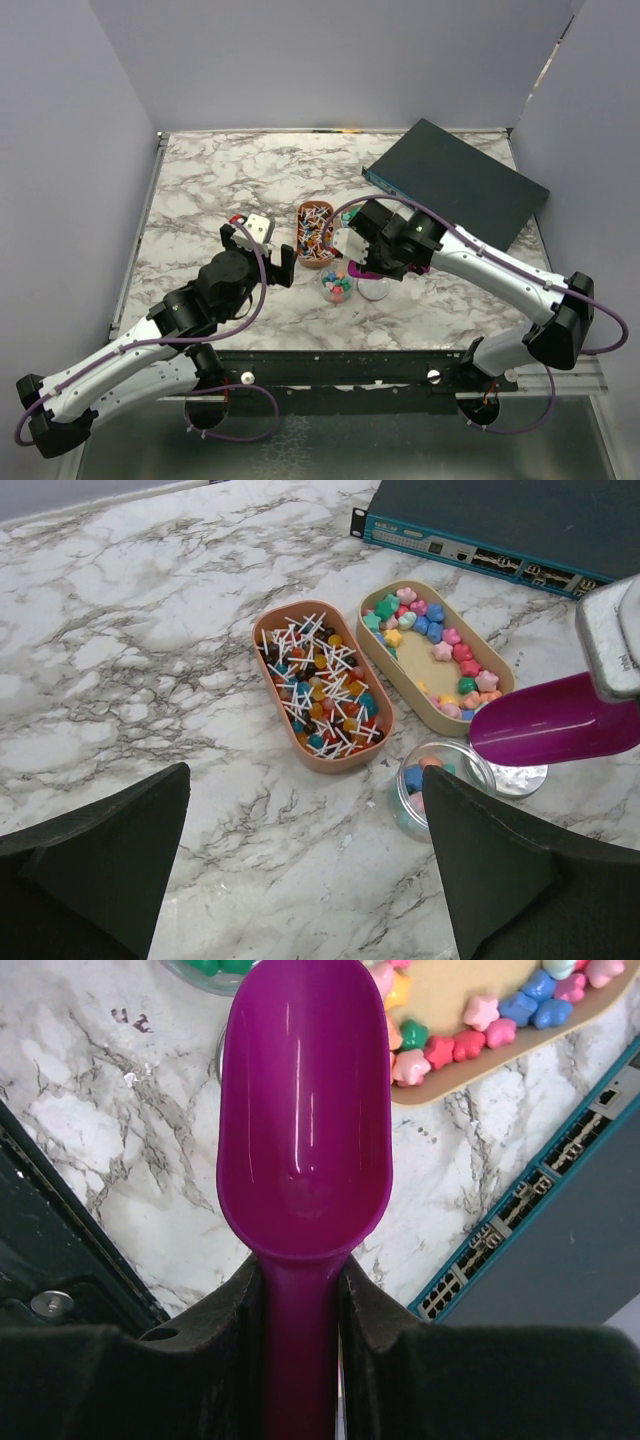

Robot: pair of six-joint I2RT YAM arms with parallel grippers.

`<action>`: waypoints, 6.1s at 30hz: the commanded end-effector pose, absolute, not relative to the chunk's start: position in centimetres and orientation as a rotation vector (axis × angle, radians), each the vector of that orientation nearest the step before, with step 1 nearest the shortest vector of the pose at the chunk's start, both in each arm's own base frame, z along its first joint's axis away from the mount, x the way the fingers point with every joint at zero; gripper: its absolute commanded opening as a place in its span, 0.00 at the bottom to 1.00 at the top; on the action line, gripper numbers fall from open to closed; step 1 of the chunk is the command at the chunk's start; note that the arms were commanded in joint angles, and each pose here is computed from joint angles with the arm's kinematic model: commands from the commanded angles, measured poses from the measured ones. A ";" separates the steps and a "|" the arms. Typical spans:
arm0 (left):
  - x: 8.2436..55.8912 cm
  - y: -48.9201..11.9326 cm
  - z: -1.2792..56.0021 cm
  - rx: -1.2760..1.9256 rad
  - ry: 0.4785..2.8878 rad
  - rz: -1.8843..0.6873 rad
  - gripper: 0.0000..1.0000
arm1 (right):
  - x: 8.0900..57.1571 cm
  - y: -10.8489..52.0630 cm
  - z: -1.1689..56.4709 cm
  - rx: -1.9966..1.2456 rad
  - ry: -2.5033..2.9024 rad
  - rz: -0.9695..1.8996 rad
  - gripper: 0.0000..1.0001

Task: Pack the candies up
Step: Place the fake candies in the packing bottle, then move the storage box to the center of the board, then scoop the fake candies from the storage box.

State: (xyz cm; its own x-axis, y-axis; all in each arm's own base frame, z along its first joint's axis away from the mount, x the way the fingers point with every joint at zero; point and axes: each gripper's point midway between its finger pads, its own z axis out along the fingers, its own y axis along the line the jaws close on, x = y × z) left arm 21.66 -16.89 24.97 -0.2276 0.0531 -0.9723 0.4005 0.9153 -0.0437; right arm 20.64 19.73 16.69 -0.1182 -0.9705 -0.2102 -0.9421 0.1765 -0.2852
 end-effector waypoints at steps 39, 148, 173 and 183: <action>27.1 -16.7 17.1 0.038 2.095 -0.356 0.91 | 25.4 22.2 22.6 -0.687 2.206 0.174 0.01; 25.4 -16.1 25.0 0.337 1.778 -0.393 0.99 | 23.1 24.4 17.0 -0.893 2.826 0.224 0.02; 24.9 -15.3 26.2 0.300 1.733 -0.402 0.99 | 27.2 24.9 12.9 -0.833 2.960 0.143 0.01; 24.8 -15.1 26.4 0.295 1.728 -0.400 0.99 | 28.2 25.9 10.9 -0.836 3.002 0.157 0.01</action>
State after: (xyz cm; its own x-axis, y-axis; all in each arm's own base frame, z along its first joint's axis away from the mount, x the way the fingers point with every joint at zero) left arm 24.98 -15.23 26.58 -0.1982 -0.0304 -0.9797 0.4069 0.9068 -0.1104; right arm 28.29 25.51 11.90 -0.8588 -0.5043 -0.0898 -0.5106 0.8569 0.0707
